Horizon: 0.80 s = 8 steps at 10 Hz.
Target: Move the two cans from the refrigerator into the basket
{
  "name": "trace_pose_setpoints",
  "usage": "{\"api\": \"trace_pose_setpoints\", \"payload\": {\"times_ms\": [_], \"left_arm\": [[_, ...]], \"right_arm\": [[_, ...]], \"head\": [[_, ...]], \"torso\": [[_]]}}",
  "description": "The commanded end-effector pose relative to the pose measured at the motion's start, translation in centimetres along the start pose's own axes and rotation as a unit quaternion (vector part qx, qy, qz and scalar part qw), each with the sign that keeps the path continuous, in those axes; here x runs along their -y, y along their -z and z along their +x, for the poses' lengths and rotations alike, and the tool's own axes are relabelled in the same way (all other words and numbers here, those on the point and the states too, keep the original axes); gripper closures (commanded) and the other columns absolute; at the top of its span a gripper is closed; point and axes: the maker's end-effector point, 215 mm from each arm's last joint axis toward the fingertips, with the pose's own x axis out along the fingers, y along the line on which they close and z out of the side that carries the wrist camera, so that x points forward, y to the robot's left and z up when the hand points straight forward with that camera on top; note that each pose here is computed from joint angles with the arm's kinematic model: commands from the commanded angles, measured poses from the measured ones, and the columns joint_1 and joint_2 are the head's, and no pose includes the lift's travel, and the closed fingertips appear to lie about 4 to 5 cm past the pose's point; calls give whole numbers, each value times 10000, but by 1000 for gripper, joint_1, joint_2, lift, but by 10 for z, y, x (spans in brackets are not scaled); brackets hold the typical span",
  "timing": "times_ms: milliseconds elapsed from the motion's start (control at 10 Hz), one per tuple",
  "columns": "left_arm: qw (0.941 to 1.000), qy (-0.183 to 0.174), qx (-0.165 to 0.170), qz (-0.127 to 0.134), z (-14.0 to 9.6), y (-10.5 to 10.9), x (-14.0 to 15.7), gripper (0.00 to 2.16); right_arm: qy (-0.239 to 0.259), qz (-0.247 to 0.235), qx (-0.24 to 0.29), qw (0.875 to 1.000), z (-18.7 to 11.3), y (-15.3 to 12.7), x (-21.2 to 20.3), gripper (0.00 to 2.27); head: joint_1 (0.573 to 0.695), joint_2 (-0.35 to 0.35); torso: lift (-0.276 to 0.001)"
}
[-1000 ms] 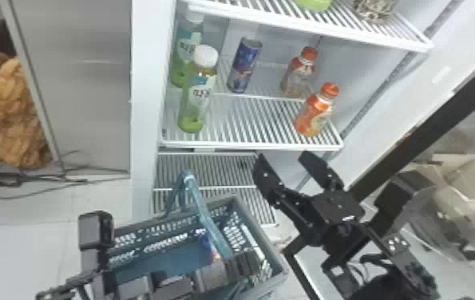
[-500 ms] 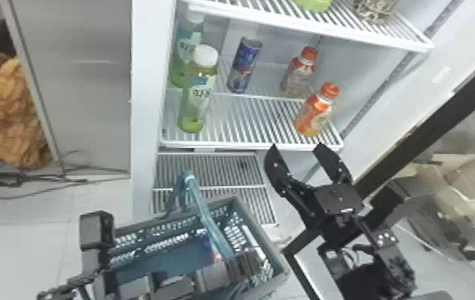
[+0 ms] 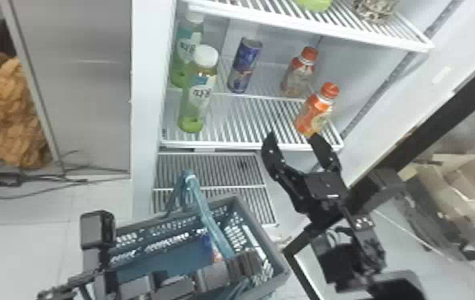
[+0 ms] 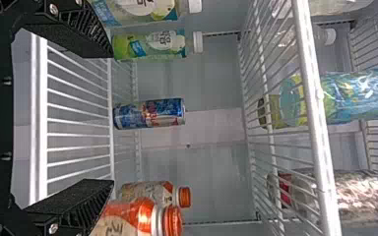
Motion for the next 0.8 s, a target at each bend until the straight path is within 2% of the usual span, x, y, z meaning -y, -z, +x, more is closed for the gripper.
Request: {"api": "trace_pose_setpoints", "payload": {"times_ms": [0, 700], "left_arm": [[10000, -1, -17, -3, 0, 1, 0, 1182], [10000, -8, -42, -20, 0, 2, -1, 1182]], "right_arm": [[-46, 18, 96, 9999, 16, 5, -3, 101], [-34, -234, 289, 9993, 73, 15, 13, 105]], "head": [[695, -350], [695, -350]], "torso": [[-276], [-276]]}}
